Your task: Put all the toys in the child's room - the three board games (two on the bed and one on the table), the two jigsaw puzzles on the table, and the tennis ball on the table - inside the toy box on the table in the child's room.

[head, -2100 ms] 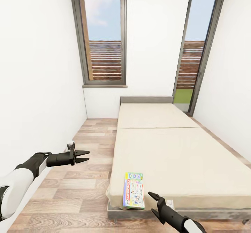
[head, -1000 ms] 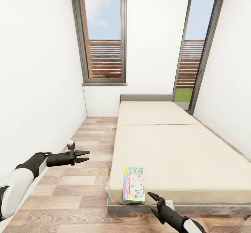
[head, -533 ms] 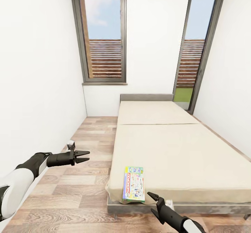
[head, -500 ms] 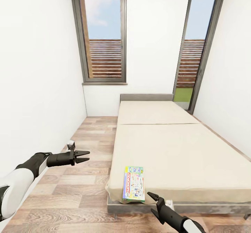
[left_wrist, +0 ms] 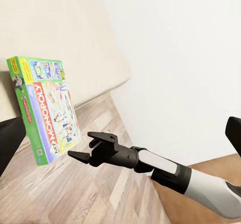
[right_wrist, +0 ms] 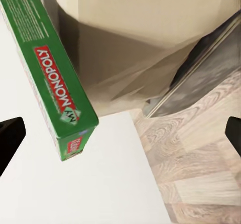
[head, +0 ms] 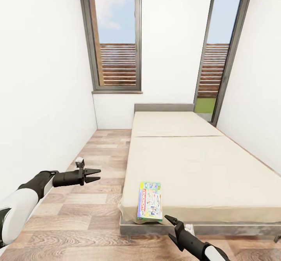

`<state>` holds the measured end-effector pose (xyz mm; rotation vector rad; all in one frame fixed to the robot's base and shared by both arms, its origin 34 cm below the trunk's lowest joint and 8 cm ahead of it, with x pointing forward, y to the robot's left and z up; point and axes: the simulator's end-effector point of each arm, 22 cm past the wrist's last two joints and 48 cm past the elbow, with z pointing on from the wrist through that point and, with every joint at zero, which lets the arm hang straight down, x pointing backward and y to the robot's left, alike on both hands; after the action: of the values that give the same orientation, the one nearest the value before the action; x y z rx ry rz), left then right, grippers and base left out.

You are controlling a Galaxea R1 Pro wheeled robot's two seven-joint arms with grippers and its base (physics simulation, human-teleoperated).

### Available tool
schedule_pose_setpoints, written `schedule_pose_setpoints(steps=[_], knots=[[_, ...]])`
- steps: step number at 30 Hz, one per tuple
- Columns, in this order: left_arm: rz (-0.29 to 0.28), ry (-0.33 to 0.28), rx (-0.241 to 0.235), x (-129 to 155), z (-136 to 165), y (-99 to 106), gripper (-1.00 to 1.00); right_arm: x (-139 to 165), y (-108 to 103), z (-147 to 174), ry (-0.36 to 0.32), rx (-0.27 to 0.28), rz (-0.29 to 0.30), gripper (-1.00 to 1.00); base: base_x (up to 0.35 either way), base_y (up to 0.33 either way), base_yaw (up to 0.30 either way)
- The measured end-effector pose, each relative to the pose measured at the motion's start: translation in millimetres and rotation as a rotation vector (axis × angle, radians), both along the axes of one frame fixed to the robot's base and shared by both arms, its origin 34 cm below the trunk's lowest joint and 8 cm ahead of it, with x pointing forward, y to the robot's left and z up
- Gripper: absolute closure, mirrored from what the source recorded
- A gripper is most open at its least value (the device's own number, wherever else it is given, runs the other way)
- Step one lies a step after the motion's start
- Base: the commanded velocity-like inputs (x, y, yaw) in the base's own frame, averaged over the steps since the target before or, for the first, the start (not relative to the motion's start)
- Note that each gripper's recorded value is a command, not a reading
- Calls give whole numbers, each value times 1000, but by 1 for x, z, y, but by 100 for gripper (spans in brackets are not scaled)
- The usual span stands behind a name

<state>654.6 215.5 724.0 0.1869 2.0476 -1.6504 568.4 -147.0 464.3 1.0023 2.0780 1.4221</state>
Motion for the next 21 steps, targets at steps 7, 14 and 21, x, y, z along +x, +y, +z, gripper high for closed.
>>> schedule_pose_setpoints(steps=[7, 14, 21], knots=[[-2, 0, -2, -1, -2, -2, -100, -1, 2, -2, 0, 0, 3, -100, 0, 0, 0], [-4, 0, -3, -1, -2, -3, -100, -1, 3, -2, -2, -2, 10, -100, 0, 0, 0], [-5, 0, -4, -1, -2, -4, -100, -1, 5, -1, -4, -1, 13, -100, 0, 0, 0]])
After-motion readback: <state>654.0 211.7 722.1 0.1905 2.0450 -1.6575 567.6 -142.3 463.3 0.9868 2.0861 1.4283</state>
